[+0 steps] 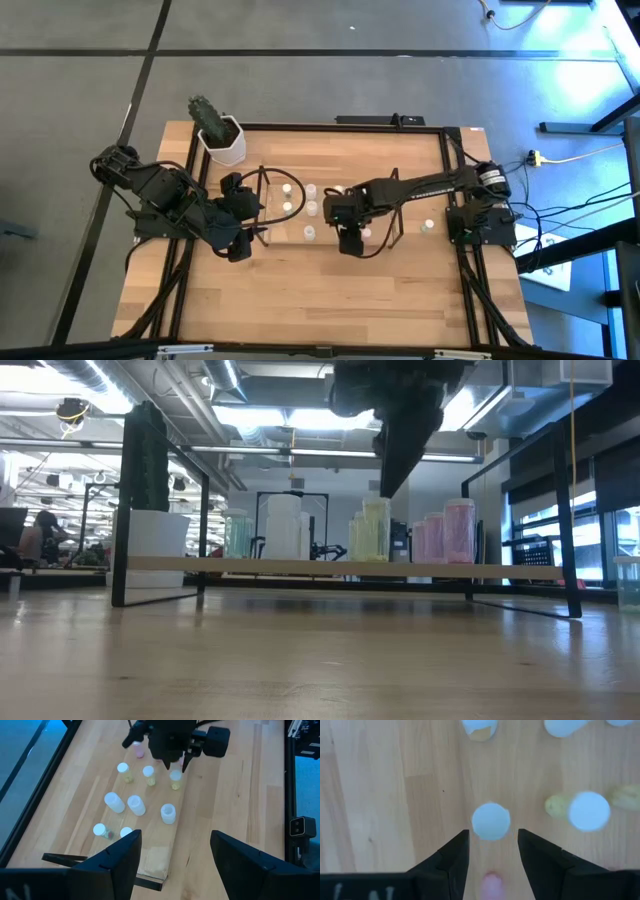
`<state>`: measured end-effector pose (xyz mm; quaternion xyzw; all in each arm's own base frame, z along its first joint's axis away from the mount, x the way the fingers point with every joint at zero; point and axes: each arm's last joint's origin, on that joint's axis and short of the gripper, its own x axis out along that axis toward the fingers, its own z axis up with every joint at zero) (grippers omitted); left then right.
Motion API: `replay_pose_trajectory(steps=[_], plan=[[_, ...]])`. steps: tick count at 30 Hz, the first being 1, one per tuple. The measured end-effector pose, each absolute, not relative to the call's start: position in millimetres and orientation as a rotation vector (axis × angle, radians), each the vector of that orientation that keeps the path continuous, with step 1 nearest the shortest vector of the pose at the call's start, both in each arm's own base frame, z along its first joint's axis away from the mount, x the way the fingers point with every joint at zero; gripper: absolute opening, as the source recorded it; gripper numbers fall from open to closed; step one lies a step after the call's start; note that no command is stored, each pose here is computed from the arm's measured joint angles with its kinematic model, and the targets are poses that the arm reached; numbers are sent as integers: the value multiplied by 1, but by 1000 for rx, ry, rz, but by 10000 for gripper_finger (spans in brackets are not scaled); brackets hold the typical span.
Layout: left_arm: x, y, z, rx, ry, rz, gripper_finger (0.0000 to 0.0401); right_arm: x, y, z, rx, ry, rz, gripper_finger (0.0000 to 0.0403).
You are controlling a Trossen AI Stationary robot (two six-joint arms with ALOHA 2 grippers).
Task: Pick and place medicine bottles onto shelf by color
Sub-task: Put the blue pill bottle aligned with the other blue pill bottles on the shelf
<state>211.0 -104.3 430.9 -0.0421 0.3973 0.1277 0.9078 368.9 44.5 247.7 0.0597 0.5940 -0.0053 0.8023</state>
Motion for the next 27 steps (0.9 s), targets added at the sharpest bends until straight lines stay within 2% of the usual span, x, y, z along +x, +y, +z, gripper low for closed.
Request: replay_pose_trajectory(steps=[10,21,27], plan=[[211,-104,431,-87,820,263,231,335,49,289,242,1259,-91,170],[211,-104,431,-86,820,263,231,239,68,352,289,1255,-363,170],[211,-104,431,-86,820,264,231,203,73,363,379,1273,-501,170]])
